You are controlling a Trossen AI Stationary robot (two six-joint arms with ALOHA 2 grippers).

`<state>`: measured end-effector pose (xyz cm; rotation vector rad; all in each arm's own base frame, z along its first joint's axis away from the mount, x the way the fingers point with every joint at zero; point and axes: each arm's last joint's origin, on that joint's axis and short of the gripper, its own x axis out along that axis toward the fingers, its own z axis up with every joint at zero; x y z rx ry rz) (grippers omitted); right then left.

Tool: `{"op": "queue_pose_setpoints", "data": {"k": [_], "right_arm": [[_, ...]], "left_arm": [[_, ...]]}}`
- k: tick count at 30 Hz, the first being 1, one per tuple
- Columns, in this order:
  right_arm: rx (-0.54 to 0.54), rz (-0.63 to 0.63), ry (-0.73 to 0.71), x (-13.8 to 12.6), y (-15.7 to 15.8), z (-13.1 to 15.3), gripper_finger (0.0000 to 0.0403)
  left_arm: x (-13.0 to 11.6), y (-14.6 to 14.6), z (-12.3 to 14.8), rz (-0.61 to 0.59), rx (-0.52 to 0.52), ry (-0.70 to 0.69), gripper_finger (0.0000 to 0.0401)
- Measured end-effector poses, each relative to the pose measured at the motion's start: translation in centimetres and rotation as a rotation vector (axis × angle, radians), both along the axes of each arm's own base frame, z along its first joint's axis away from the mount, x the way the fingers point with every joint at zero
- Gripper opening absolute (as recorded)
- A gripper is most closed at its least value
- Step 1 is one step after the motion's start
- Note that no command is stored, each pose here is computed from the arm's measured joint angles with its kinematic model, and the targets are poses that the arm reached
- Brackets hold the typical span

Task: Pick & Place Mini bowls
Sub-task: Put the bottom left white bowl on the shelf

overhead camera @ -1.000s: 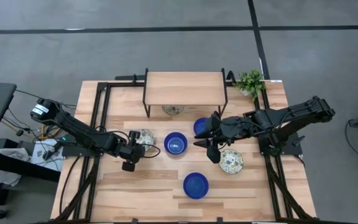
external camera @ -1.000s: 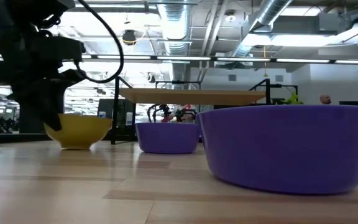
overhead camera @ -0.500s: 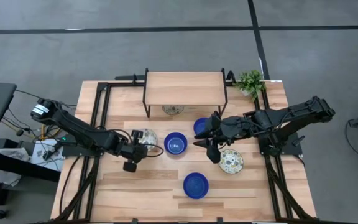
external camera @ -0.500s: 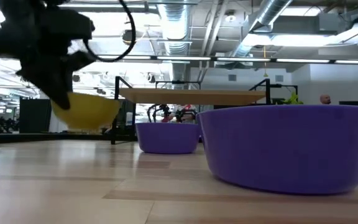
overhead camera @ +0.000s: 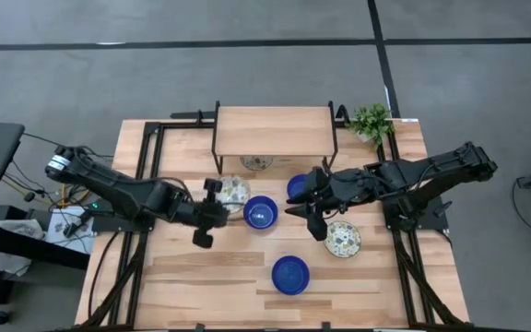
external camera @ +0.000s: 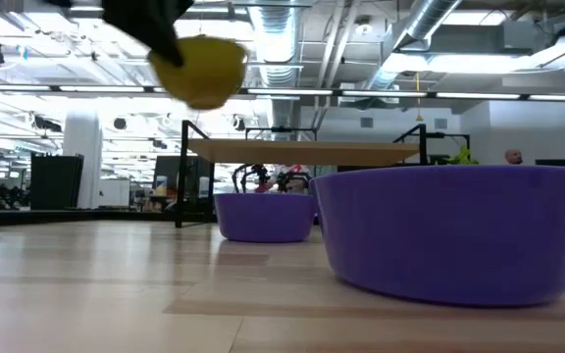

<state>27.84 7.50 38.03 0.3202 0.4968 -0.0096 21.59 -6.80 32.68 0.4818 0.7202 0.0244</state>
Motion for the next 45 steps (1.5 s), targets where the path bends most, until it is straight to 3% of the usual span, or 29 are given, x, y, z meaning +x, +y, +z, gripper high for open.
{"op": "queue_pose_setpoints", "data": {"k": [6, 12, 20, 24, 33, 45], "right_arm": [[-0.068, 0.021, 0.034, -1.0, -0.5, 1.9, 0.012], [-0.145, -0.005, 0.1, -1.3, -2.4, 2.3, 0.012], [-0.236, -0.105, 0.135, -0.7, -6.7, 2.0, 0.012], [-0.262, -0.159, 0.145, -0.7, -8.7, 2.0, 0.012], [-0.262, -0.232, 0.157, -0.9, -10.9, 2.0, 0.012], [-0.263, -0.238, 0.172, -1.0, -11.1, 1.9, 0.012]], "left_arm": [[0.8, 3.3, 3.5, 0.086, 0.069, -0.08, 0.0011], [1.6, 8.6, 5.3, 0.244, 0.138, -0.083, 0.0011], [4.7, 16.5, 4.2, 0.391, 0.102, 0.018, 0.0011], [5.7, 19.0, 2.5, 0.427, 0.065, 0.076, 0.0011], [6.1, 19.6, 2.0, 0.43, 0.042, 0.086, 0.0017], [6.0, 19.6, 1.9, 0.455, 0.015, 0.075, 0.0038]]}}
